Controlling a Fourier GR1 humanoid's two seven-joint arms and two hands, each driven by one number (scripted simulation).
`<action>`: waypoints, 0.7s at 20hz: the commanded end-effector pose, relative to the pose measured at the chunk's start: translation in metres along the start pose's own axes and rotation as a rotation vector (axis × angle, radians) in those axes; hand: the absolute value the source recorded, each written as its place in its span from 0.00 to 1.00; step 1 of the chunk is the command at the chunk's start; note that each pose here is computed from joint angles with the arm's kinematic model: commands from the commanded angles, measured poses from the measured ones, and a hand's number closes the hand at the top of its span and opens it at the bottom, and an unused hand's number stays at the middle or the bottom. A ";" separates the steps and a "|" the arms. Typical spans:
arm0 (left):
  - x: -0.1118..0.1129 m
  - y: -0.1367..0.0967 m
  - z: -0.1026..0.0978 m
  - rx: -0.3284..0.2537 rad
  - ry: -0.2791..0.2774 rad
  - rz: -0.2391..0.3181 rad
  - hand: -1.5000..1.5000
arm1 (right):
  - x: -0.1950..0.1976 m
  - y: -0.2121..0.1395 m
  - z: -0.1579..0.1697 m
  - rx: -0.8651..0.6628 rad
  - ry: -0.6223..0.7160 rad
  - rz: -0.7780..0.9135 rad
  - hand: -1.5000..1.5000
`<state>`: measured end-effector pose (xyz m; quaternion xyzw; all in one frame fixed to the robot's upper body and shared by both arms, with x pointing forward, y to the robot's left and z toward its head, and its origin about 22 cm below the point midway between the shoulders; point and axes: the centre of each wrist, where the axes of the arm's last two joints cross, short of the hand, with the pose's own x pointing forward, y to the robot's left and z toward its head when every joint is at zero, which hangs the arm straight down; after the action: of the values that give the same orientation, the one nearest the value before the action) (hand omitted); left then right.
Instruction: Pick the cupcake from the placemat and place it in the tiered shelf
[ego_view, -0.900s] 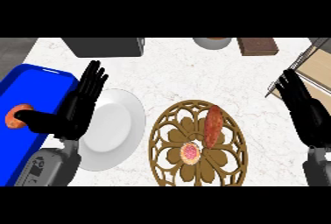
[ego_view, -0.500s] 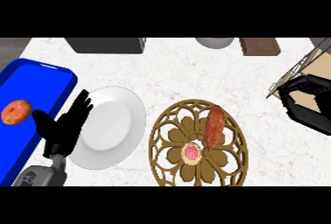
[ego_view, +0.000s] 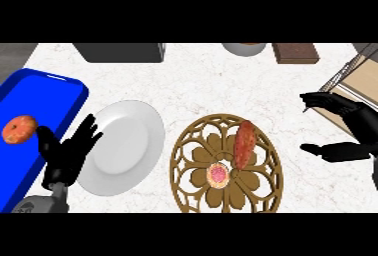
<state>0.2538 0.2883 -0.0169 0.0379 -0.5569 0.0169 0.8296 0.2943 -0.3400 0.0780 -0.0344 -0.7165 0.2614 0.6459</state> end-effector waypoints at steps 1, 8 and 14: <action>-0.021 0.002 -0.004 0.024 0.068 0.019 0.50 | 0.018 -0.010 0.008 0.184 -0.041 0.021 0.00; 0.012 0.020 0.000 0.032 0.064 -0.002 0.50 | 0.090 0.015 0.005 0.381 0.010 0.138 0.00; -0.012 0.028 0.002 0.029 0.056 -0.019 0.50 | 0.141 0.066 0.006 0.319 0.131 0.235 0.00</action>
<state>0.2539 0.3011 -0.0153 0.0473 -0.5480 0.0211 0.8349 0.2627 -0.2633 0.1658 -0.0018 -0.6330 0.4389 0.6377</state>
